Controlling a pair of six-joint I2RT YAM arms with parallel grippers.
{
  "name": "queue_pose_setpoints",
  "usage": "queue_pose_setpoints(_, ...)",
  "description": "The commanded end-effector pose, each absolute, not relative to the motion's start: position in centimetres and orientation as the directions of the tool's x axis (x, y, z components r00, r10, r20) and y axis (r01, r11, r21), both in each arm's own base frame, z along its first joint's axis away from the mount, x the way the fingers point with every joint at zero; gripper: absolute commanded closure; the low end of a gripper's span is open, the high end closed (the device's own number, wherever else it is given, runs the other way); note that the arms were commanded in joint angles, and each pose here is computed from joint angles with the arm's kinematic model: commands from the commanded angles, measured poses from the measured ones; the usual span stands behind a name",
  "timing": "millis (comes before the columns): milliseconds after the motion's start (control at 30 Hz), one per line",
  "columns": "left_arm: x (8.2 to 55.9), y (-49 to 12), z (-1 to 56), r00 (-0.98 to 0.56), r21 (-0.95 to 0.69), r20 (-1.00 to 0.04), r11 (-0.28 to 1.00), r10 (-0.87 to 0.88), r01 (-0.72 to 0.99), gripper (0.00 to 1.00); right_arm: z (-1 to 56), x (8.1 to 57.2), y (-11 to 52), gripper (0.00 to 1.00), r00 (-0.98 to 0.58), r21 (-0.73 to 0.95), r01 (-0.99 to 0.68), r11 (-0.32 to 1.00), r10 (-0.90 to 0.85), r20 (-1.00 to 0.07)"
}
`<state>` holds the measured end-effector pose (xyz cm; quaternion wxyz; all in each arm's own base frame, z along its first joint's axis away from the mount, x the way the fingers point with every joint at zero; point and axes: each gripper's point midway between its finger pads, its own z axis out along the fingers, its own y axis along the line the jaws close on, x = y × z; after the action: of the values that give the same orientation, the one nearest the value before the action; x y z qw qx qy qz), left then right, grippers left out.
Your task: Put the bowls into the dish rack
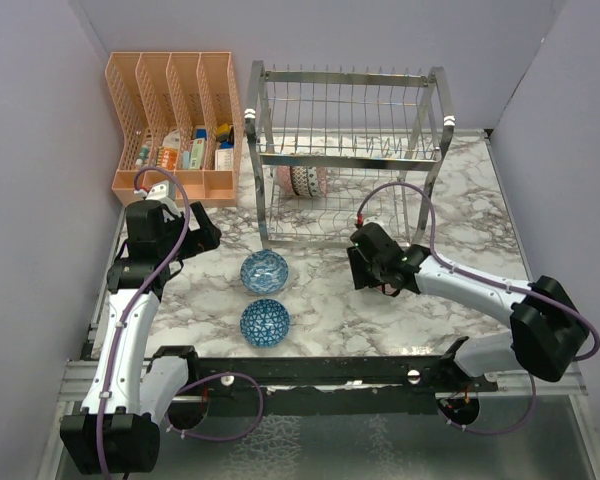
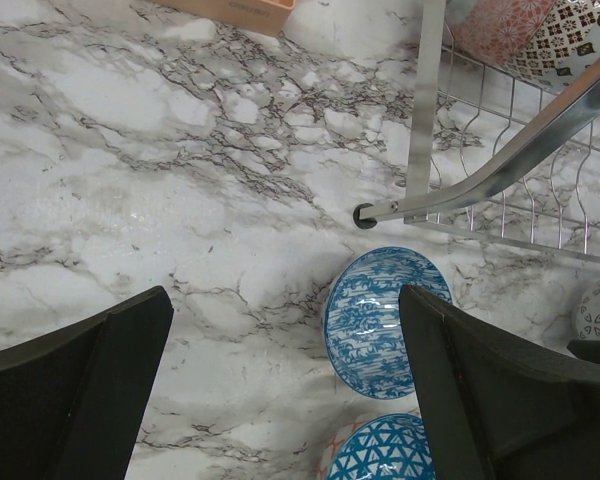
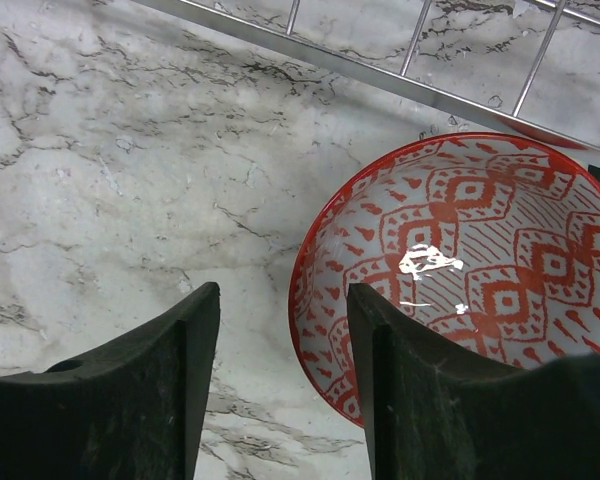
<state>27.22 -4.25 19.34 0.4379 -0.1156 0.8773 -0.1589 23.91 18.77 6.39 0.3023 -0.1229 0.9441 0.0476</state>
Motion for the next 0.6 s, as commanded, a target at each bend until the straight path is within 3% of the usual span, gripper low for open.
queue_pose_setpoints(0, 27.5, -4.2, 19.4, -0.578, -0.375, -0.745, 0.926, -0.334, -0.051, 0.01, 6.4, 25.0, 18.7, 0.49, -0.762, -0.035, -0.261, 0.965, -0.227, -0.607)
queue_pose_setpoints(267, 27.7, -4.3, 19.4, -0.579, -0.378, -0.744, 0.925, -0.335, -0.049, 0.01, 5.3, 24.7, 17.3, 0.57, -0.779, -0.090, -0.225, 0.970, -0.235, -0.582)
queue_pose_setpoints(567, 27.6, -4.3, 19.2, -0.581, -0.379, -0.741, 0.924, -0.336, -0.051, 0.01, 4.0, 24.3, 16.6, 0.61, -0.806, -0.127, -0.182, 0.975, -0.222, -0.549)
